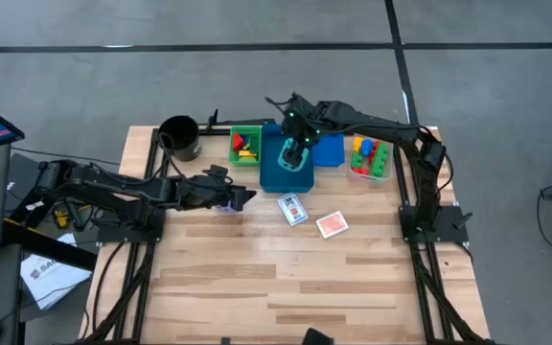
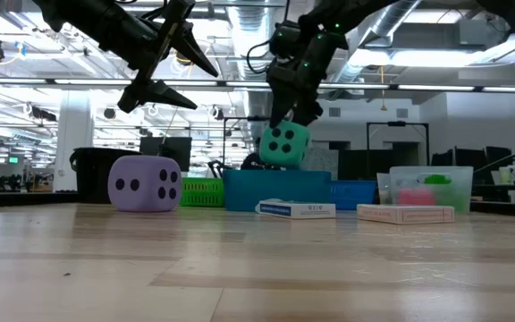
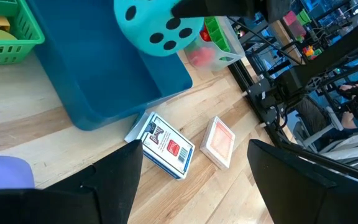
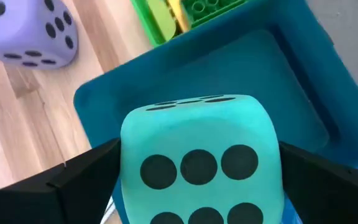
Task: Pick & Place Toys
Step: Put the blue die into the blue bin
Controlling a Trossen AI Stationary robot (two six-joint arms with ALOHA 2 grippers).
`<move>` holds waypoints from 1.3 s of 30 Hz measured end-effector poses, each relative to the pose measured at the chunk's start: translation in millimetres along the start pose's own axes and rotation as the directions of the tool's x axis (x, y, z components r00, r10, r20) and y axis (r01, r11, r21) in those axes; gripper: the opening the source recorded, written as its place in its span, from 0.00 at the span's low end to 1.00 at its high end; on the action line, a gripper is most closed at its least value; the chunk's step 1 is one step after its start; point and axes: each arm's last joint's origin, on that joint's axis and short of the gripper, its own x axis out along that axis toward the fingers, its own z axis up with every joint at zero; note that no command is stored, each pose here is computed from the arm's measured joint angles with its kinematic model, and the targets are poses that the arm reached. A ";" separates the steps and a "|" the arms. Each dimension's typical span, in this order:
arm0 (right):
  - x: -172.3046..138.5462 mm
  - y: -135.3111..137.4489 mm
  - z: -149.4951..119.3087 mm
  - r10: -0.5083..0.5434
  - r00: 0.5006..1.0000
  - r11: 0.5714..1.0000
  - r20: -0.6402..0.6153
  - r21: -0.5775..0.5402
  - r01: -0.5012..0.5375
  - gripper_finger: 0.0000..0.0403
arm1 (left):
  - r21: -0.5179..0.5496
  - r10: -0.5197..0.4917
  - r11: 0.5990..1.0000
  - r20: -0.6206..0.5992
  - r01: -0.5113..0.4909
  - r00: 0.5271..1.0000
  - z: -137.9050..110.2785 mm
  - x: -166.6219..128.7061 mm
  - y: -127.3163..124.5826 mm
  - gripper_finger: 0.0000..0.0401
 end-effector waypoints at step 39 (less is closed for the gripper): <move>45.4 -13.9 -6.1 0.085 0.963 0.996 0.255 0.015 -0.091 0.99 | -0.030 -0.001 1.000 0.000 0.001 1.000 -0.1 0.0 -0.1 0.71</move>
